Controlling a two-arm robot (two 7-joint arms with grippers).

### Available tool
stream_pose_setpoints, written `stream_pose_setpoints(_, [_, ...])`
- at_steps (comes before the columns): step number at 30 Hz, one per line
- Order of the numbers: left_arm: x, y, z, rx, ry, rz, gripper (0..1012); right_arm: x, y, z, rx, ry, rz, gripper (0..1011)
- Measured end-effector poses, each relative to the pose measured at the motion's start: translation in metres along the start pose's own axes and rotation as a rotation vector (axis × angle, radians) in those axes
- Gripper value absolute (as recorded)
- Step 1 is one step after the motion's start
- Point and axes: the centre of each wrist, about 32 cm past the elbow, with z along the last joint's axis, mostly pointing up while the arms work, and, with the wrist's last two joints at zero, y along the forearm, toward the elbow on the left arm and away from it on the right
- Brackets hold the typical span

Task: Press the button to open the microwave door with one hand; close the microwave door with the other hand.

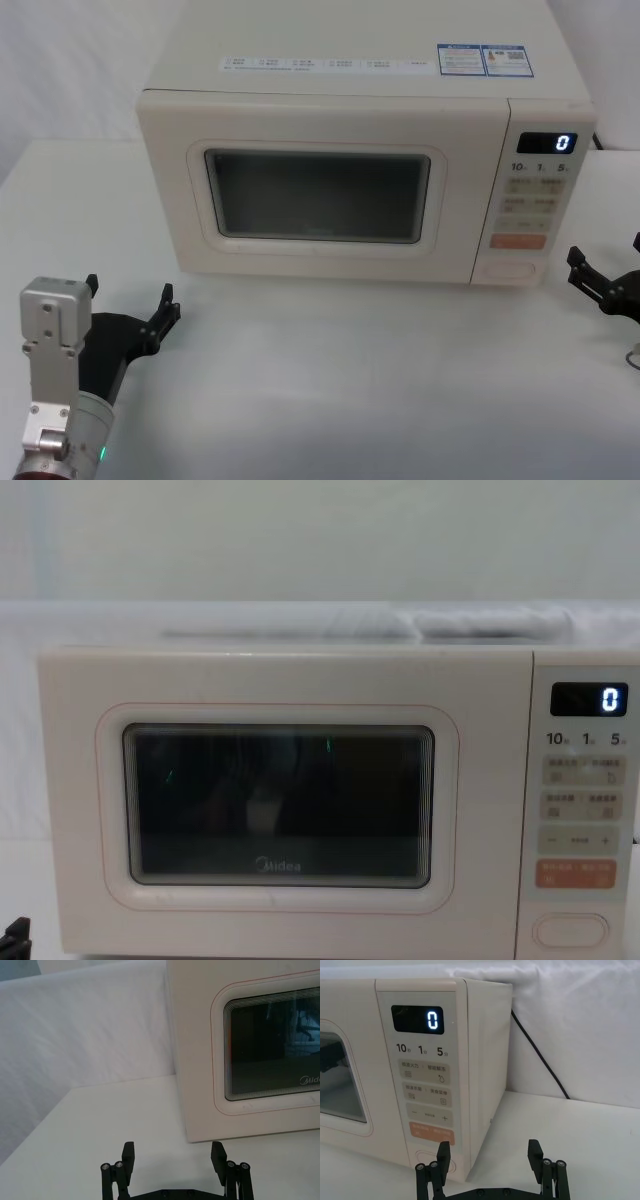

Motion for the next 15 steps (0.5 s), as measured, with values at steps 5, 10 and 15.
stream_pose_setpoints(5, [0.0,0.0,0.0,0.0,0.0,0.0,1001,0.0,0.0,0.0,0.0,0.0,0.0,1002])
stream_pose_setpoints(10, [0.0,0.0,0.0,0.0,0.0,0.0,1001,0.0,0.0,0.0,0.0,0.0,0.0,1002])
stream_pose_setpoints(15, [0.0,0.0,0.0,0.0,0.0,0.0,1001,0.0,0.0,0.0,0.0,0.0,0.0,1002])
